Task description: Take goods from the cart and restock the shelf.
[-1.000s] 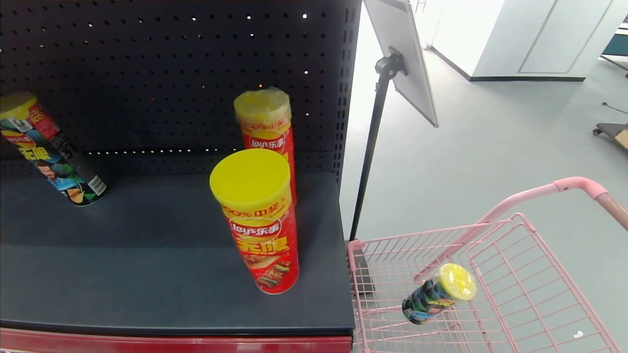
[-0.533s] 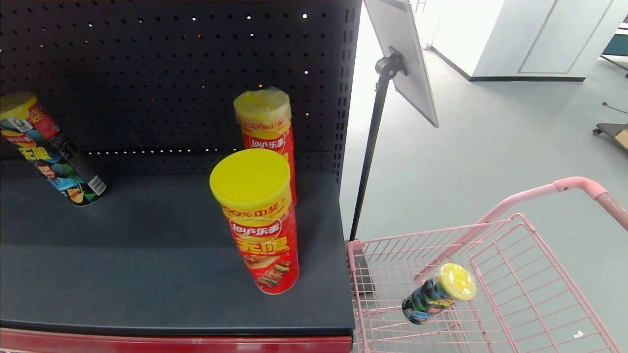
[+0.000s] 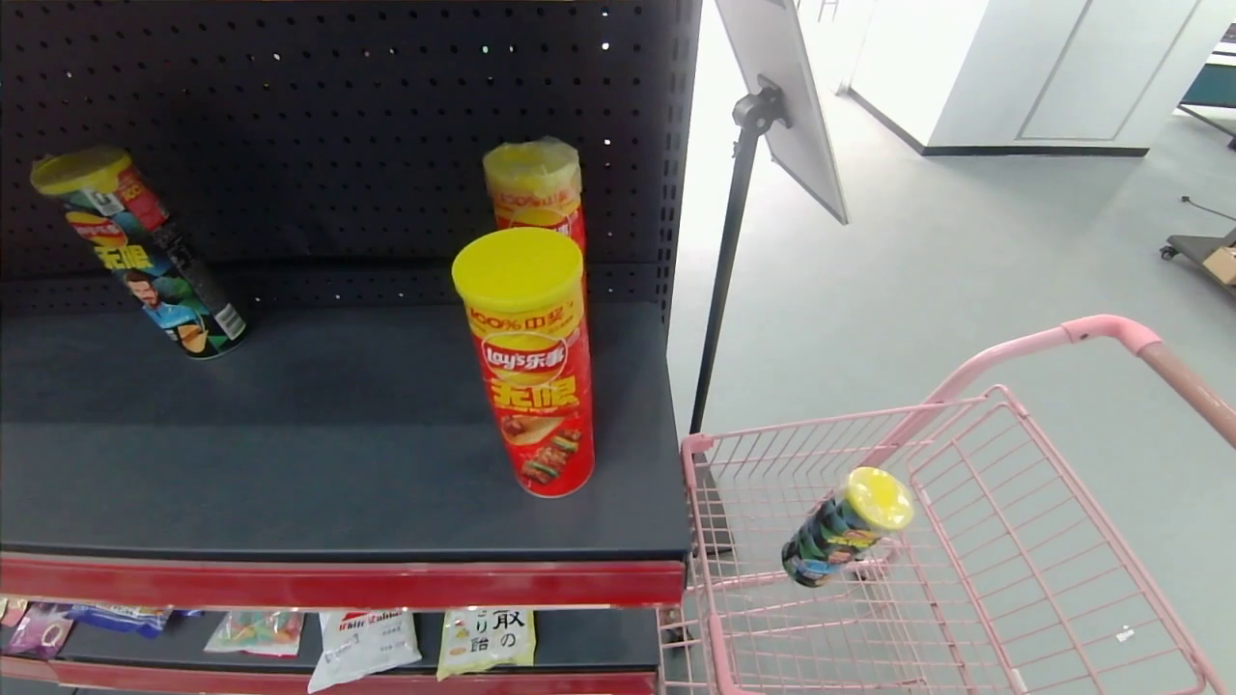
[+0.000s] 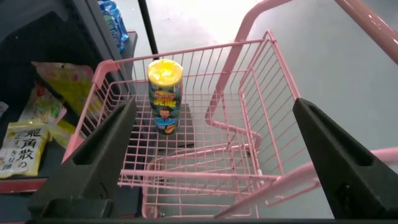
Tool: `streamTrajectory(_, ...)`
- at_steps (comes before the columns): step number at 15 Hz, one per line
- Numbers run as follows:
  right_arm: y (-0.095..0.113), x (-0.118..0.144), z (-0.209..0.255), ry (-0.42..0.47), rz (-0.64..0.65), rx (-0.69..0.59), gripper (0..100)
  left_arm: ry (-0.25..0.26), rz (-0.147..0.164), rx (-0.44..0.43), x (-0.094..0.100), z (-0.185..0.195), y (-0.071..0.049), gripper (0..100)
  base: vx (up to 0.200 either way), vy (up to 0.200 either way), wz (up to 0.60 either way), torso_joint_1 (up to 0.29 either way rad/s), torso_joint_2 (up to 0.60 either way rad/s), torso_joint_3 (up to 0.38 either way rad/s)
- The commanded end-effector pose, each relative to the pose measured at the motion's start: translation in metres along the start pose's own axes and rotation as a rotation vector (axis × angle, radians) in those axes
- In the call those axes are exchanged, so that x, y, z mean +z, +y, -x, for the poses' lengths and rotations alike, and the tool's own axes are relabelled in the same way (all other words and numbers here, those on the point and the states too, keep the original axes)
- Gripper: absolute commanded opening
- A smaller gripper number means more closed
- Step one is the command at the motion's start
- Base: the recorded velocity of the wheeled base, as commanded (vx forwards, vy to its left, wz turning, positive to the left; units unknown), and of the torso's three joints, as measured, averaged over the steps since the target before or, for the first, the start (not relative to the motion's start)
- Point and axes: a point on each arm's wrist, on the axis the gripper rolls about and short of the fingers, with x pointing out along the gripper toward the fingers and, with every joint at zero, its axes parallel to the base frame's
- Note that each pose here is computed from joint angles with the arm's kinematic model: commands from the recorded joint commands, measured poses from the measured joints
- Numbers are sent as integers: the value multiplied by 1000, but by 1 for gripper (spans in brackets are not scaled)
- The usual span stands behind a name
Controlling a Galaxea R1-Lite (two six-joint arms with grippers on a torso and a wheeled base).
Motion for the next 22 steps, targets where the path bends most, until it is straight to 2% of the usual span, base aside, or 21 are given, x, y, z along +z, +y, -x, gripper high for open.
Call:
streamTrajectory(1,0,0,0,0,0,0,100,0,0,0,0,0,0,100,-200,0,0,2,2,2)
streamTrajectory(22,0,0,0,0,0,9,100,0,-1,0,0,0,0,100,0,0,0,0,0,0)
